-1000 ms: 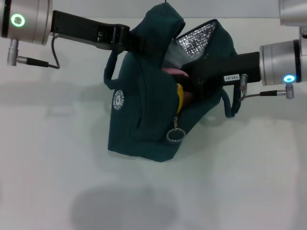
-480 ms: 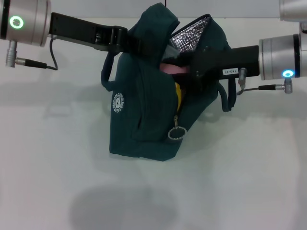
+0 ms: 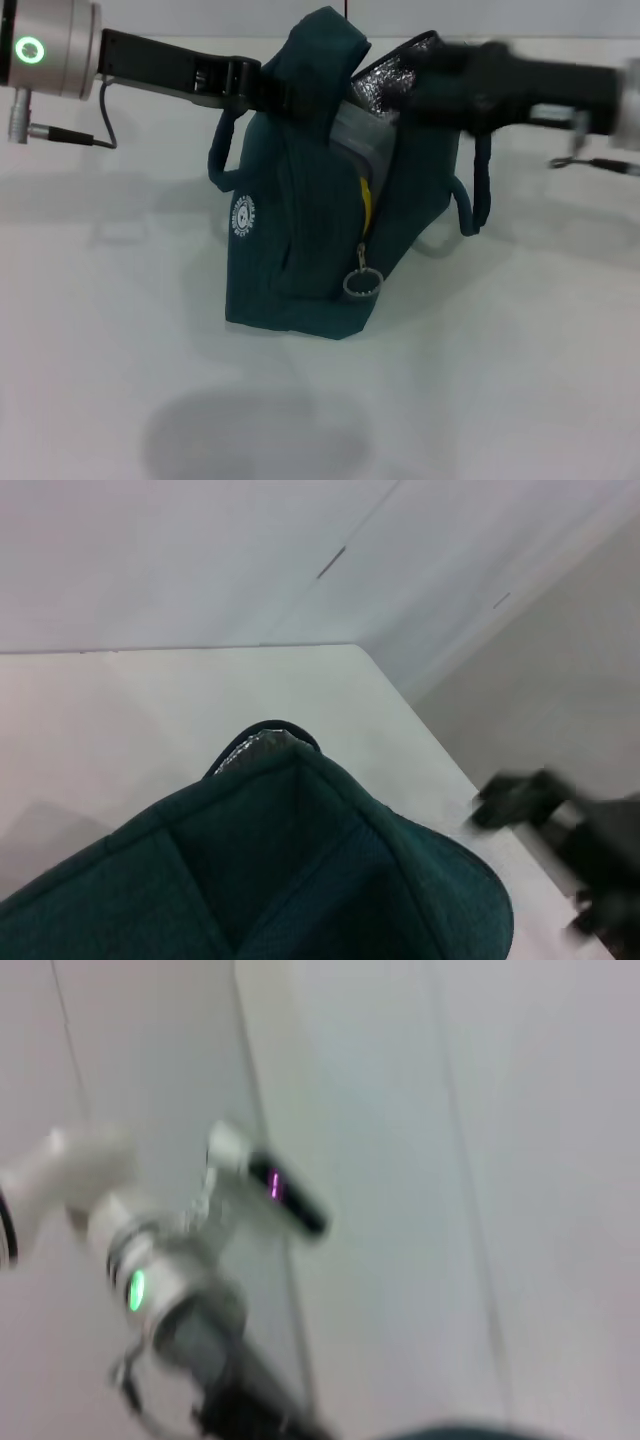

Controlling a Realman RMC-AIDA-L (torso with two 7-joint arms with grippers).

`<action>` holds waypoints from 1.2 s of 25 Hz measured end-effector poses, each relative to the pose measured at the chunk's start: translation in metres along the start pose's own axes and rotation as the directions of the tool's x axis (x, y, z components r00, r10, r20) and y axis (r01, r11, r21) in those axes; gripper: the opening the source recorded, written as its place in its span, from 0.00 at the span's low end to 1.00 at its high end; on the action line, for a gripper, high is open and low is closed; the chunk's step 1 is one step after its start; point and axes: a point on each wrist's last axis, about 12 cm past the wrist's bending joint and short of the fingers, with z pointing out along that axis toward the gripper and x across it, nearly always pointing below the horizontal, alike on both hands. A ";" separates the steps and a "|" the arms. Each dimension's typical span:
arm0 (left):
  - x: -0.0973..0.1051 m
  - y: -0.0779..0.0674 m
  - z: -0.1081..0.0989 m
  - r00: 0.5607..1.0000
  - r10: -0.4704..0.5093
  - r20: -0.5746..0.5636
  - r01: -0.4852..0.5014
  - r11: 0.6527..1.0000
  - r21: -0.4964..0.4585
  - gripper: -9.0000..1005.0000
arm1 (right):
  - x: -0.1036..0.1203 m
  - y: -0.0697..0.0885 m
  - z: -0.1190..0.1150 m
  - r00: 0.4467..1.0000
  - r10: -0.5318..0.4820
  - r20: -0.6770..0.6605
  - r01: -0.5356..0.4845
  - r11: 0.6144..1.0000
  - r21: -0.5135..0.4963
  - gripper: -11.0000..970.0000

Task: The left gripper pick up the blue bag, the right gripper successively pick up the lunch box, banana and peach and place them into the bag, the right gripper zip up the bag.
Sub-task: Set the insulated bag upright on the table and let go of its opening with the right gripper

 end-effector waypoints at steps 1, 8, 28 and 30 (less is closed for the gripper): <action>0.000 0.000 0.000 1.000 0.001 0.000 -0.001 1.000 0.000 0.05 | 0.001 0.003 -0.029 0.993 -0.033 0.115 0.027 0.998 0.051 0.65; 0.003 0.002 -0.002 1.000 -0.002 0.003 0.002 1.000 -0.004 0.05 | 0.033 0.003 -0.097 0.973 -0.053 0.224 -0.011 0.961 0.276 0.64; 0.000 0.002 0.001 1.000 0.011 0.014 -0.011 1.000 -0.015 0.05 | 0.067 -0.047 -0.008 0.987 0.005 -0.161 0.068 0.894 0.443 0.64; 0.001 0.003 0.000 1.000 0.008 0.015 -0.008 1.000 -0.017 0.05 | 0.062 -0.054 -0.009 0.988 0.001 -0.155 0.076 0.869 0.490 0.64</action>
